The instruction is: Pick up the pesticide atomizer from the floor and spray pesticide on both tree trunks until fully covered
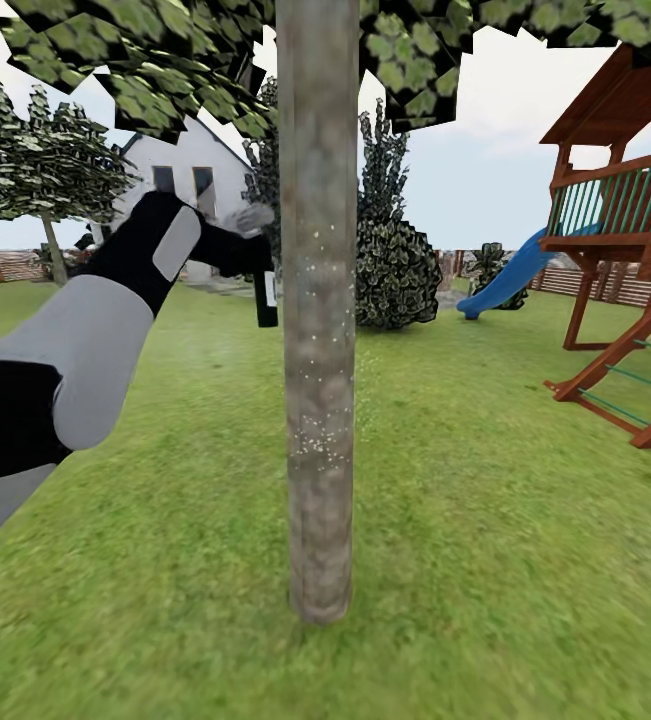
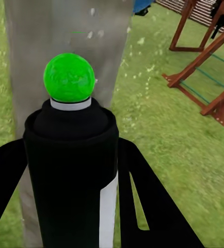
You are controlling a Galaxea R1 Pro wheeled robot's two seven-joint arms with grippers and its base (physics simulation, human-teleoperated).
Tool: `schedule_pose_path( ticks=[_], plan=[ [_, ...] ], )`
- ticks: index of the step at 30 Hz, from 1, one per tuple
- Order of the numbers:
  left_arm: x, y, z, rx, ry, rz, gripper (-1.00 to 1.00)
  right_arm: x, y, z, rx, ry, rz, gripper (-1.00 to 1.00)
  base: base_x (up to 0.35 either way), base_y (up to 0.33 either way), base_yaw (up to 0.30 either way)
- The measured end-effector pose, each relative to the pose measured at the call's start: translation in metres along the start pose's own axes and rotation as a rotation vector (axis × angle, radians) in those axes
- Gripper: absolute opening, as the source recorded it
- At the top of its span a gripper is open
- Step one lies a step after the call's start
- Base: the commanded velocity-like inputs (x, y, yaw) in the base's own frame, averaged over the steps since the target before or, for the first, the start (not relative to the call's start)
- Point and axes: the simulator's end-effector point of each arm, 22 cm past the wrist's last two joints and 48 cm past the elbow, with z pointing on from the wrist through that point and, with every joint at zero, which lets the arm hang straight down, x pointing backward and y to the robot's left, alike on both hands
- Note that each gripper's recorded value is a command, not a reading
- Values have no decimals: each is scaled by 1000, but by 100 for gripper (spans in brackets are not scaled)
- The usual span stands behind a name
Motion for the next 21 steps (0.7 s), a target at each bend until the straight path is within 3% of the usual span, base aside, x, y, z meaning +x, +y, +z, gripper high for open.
schedule_pose_path(
  ticks=[7,14,17,21],
  plan=[
    [47,30,31,-38,58,-57,-100,1,-1,0,1,2,-3,100,0,0,0],
    [65,35,40,-34,80,-77,-100,1,-1,0,2,3,-4,100,0,0,0],
    [51,34,41,-35,18,-52,-100,1,-2,0,3,3,-4,100,0,0,0],
    [51,45,42,-102,18,61,-100,2,-4,0,4,4,-4,100,0,0,0]
  ],
)
